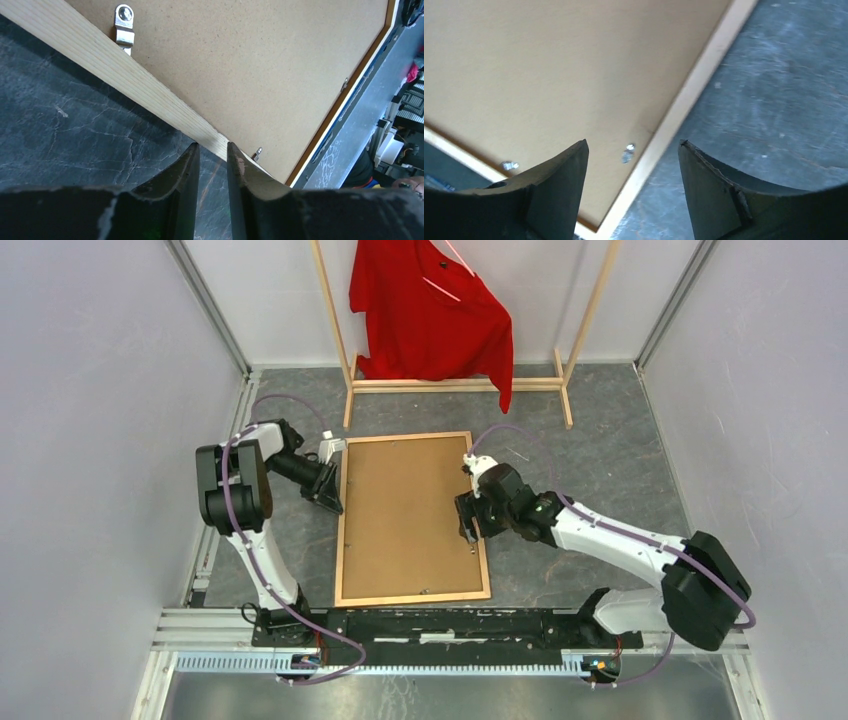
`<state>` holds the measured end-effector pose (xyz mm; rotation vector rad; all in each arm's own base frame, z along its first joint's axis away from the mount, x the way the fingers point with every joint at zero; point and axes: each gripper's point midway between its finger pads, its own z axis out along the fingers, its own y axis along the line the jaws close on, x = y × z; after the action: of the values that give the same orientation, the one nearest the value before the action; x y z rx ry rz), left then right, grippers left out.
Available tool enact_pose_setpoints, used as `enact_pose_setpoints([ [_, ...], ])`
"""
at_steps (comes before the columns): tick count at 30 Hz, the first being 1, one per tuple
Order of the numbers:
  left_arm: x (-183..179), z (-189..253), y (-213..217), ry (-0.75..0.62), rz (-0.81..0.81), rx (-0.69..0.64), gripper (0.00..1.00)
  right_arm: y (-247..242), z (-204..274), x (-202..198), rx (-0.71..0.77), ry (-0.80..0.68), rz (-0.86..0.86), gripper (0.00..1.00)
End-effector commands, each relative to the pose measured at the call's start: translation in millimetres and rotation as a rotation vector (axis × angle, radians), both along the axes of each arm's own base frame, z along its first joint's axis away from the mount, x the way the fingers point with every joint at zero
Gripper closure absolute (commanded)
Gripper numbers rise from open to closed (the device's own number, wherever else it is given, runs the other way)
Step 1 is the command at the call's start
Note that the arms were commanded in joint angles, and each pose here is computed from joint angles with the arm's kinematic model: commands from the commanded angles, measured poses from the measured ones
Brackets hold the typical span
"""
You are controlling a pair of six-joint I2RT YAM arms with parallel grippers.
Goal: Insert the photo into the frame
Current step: Install the photo frame at the center of the board.
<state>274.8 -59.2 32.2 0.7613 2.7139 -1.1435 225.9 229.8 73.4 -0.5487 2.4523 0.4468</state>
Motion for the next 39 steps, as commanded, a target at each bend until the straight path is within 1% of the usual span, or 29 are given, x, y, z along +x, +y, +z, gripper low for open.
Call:
enact_pose_setpoints([
  [1,1.7,-3.5,-4.3,-0.018,-0.002,-0.029,0.68,21.3,18.4,-17.0,0.018,-0.047,0.033,0.28],
  [7,3.1,-11.7,1.6,-0.019,0.005,0.017,0.69,38.3,1.9,-54.7,-0.047,-0.028,0.098,0.27],
  [9,3.8,-12.6,2.7,-0.02,0.007,0.025,0.69,39.0,-0.4,-58.2,-0.079,-0.05,0.094,0.29],
  [12,3.6,-12.4,2.6,-0.02,0.008,0.025,0.69,24.4,3.2,-49.3,-0.21,-0.153,0.035,0.4],
  [13,3.0,-12.5,2.8,-0.019,0.006,0.028,0.69,16.1,5.0,-44.6,-0.259,-0.184,-0.001,0.42],
  [16,1.8,-13.4,3.8,-0.018,0.002,0.033,0.69,-0.4,0.1,-41.0,-0.331,-0.205,-0.051,0.4],
  [19,2.0,-14.4,4.2,-0.016,0.002,0.035,0.69,-0.2,-10.7,-45.1,-0.329,-0.184,-0.037,0.38],
  [21,2.8,-13.7,4.1,-0.02,0.002,0.034,0.69,2.3,-18.1,-48.2,-0.332,-0.162,-0.019,0.35],
  [24,3.2,-13.0,3.7,-0.021,0.003,0.033,0.69,6.8,-24.9,-51.3,-0.315,-0.144,-0.002,0.34],
  [27,2.8,-13.0,3.6,-0.02,0.004,0.032,0.69,7.1,-29.2,-52.4,-0.313,-0.139,0.006,0.34],
  [33,3.0,-13.3,3.2,-0.017,0.006,0.029,0.69,0.5,-33.4,-48.3,-0.353,-0.156,-0.012,0.34],
  [39,2.3,-14.7,4.5,-0.014,0.003,0.038,0.69,4.8,-35.5,-43.6,-0.368,-0.168,-0.008,0.35],
])
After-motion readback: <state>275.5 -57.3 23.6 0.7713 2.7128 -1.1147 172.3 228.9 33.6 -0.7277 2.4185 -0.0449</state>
